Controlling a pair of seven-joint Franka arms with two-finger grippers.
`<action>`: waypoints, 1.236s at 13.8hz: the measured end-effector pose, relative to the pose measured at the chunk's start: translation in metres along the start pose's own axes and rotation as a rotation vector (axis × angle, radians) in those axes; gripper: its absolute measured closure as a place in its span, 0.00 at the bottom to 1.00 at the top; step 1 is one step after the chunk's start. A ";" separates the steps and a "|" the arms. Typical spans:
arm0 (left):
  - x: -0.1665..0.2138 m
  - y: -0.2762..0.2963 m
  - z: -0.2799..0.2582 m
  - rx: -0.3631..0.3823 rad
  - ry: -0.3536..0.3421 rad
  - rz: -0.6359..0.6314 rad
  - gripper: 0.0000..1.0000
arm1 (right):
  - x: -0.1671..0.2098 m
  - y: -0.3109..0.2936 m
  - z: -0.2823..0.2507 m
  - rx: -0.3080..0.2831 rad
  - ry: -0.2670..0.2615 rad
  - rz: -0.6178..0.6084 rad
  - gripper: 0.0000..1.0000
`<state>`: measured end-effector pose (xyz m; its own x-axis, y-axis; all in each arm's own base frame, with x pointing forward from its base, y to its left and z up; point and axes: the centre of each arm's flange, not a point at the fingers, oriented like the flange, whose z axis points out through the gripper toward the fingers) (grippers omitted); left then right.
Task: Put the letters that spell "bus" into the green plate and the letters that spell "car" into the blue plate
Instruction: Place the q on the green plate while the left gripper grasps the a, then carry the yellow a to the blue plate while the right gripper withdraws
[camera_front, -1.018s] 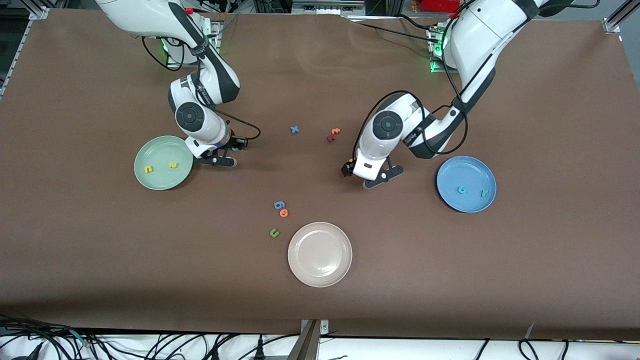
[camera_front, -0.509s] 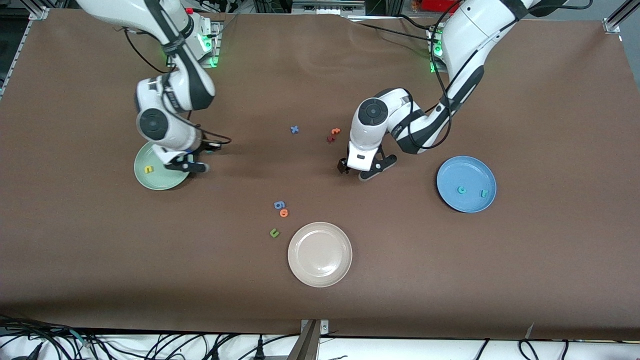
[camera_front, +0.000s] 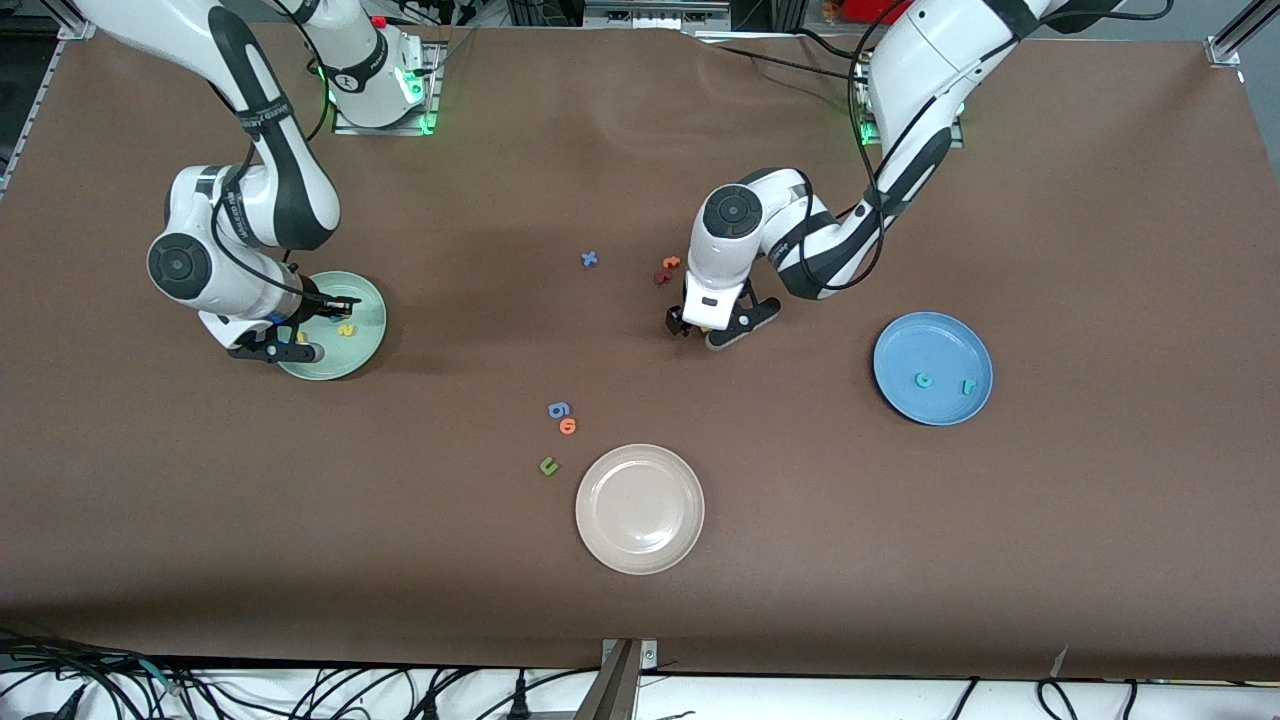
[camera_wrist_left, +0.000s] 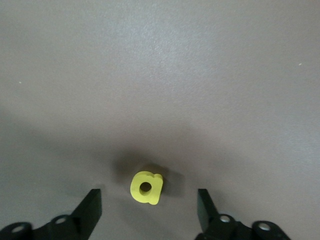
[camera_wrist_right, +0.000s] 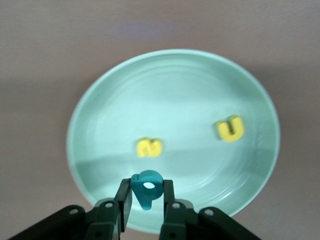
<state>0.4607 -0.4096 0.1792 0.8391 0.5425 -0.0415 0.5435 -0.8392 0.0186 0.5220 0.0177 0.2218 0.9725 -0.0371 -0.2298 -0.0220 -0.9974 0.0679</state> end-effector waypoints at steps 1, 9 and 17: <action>-0.001 -0.001 0.001 0.002 -0.001 0.000 0.30 | 0.003 0.004 0.009 -0.021 0.004 -0.010 0.70; -0.002 -0.002 0.005 0.004 -0.006 0.000 0.61 | 0.014 0.028 0.029 -0.043 0.017 -0.028 0.24; -0.002 -0.002 0.006 0.006 -0.007 0.000 0.72 | 0.035 0.031 -0.169 -0.043 -0.053 0.000 0.01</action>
<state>0.4578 -0.4089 0.1733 0.8389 0.5422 -0.0488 0.5433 -0.8394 0.0131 0.5947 -0.0038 0.3795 0.9589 -0.0411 -0.2808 -0.0106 -0.9939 0.1094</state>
